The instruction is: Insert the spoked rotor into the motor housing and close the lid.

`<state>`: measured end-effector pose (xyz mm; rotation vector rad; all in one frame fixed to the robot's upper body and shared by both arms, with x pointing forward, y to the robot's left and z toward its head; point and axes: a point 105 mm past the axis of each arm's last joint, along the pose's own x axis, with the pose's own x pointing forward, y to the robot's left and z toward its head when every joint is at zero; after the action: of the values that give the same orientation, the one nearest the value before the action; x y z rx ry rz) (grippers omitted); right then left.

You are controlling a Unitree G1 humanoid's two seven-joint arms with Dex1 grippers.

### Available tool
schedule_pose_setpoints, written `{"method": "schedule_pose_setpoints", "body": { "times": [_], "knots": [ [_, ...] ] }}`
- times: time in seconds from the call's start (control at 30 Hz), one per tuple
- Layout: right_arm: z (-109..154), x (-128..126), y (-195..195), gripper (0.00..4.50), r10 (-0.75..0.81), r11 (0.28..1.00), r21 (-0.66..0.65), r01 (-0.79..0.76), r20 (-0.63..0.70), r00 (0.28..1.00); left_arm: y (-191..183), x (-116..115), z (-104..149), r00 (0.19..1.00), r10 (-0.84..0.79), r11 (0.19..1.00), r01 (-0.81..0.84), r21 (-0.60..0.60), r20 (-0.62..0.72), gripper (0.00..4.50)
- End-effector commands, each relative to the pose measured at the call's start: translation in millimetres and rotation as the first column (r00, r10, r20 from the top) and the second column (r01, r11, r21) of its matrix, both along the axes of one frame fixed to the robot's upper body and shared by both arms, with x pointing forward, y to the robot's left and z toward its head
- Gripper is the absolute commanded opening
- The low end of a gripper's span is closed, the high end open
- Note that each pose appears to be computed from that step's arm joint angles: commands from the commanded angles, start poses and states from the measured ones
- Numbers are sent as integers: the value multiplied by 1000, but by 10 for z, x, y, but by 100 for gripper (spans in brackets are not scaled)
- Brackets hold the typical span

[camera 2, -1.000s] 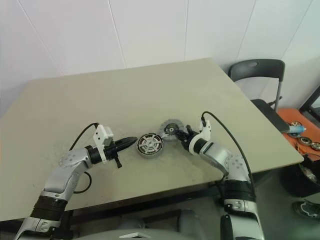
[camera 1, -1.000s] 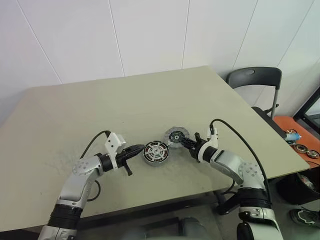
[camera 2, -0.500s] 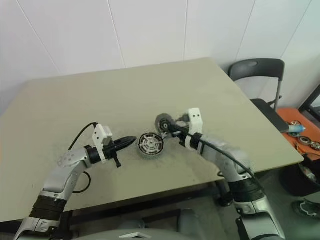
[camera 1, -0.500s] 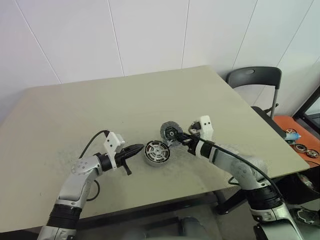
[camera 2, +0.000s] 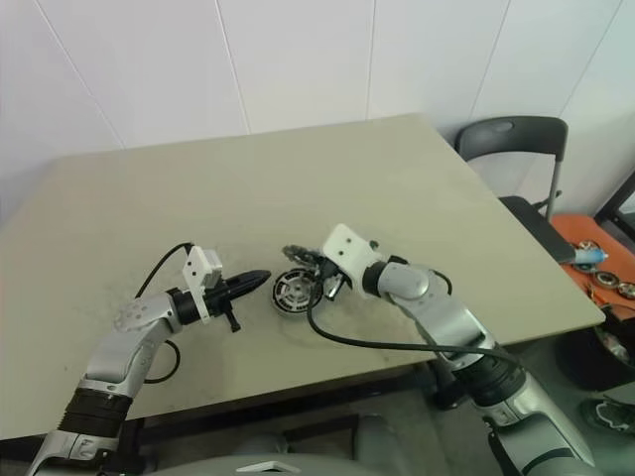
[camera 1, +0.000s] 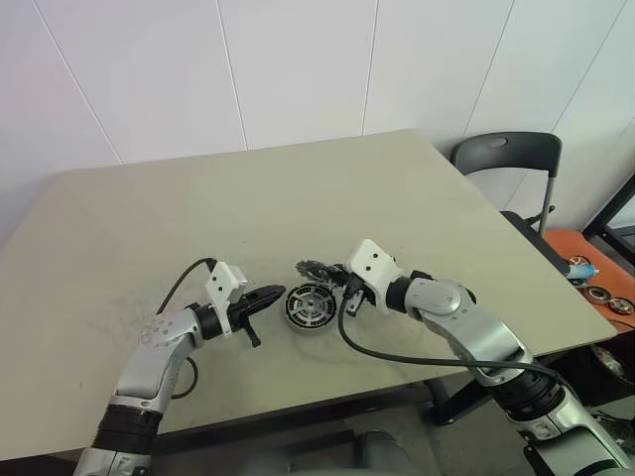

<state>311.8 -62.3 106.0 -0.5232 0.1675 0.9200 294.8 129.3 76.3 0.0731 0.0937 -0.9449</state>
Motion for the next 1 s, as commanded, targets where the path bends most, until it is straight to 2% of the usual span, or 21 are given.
{"method": "schedule_pose_setpoints", "body": {
  "times": [0.03,0.17,0.5,0.67,1.0],
  "knots": [
    [28,-110,101,134,79,997,4,-79,-10,997,37,40,168,998,8,1000,-8,-3,65,0],
    [0,-159,90,273,123,991,64,-116,-111,986,44,52,175,998,8,1000,-8,-2,69,0],
    [128,-163,-49,273,256,962,156,-224,-234,938,70,101,210,997,5,1000,-5,4,78,0],
    [232,47,-104,273,201,961,234,-148,-223,954,97,110,214,997,8,1000,-10,15,72,0],
    [296,249,-96,273,147,946,315,-78,-204,968,108,57,57,1000,-12,999,11,51,25,0]
  ]
}}
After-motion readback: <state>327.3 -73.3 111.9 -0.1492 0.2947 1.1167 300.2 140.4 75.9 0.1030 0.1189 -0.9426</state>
